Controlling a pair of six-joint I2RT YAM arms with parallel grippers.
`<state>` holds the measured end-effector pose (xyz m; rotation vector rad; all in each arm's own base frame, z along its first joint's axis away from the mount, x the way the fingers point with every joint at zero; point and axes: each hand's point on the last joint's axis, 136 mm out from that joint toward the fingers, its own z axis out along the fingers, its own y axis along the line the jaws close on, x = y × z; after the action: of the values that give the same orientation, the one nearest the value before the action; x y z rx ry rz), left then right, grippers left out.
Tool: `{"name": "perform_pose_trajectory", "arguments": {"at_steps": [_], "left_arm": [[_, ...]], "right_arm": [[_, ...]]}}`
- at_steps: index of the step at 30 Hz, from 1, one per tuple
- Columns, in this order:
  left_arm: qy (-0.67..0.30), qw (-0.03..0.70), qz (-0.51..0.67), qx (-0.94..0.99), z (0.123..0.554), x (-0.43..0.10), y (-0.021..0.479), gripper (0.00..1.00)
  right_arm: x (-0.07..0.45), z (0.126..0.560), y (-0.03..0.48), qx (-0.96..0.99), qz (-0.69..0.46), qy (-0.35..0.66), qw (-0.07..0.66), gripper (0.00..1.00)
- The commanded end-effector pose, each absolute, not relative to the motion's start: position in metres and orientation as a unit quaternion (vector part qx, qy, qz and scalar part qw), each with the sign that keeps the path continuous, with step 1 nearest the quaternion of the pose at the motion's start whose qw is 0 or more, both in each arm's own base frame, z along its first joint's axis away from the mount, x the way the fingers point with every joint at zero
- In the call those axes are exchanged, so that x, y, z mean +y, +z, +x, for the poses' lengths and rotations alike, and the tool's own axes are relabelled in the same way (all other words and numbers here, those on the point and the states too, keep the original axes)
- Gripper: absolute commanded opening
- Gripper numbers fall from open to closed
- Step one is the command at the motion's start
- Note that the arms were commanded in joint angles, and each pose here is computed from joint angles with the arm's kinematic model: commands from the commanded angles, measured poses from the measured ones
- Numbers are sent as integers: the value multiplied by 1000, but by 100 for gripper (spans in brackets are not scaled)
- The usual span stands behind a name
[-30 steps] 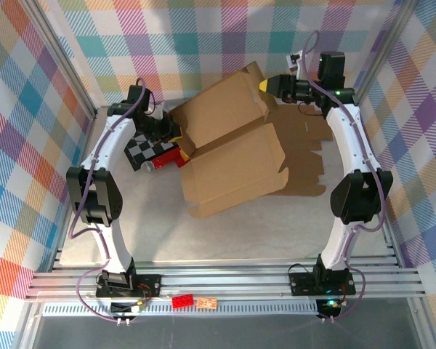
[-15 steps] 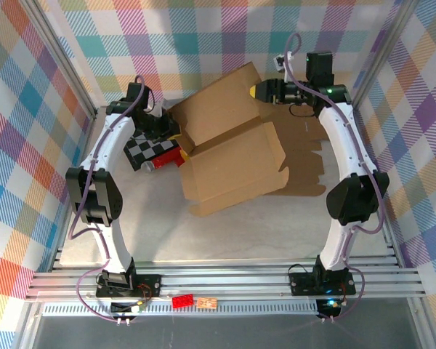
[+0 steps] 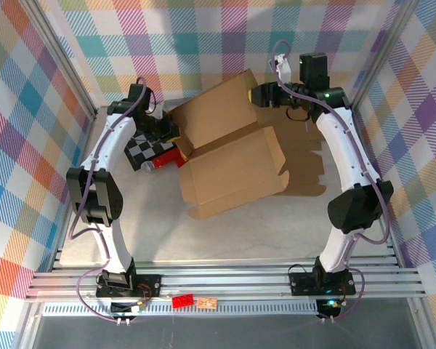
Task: Fold the paper box
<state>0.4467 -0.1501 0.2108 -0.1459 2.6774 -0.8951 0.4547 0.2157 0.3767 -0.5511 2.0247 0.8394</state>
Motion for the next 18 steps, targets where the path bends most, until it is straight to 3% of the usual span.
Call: {"name": "perform_pose_trajectory", "arguments": {"at_steps": [1, 9, 18], "left_arm": [[-321, 172, -34, 931, 442, -158, 231, 0], [-322, 173, -33, 930, 440, -158, 233, 0], [-322, 177, -30, 930, 439, -159, 237, 0]], "right_arm": [[216, 451, 377, 810, -231, 328, 428, 52], [224, 452, 365, 816, -231, 345, 401, 52], [227, 465, 336, 850, -230, 248, 403, 53]]}}
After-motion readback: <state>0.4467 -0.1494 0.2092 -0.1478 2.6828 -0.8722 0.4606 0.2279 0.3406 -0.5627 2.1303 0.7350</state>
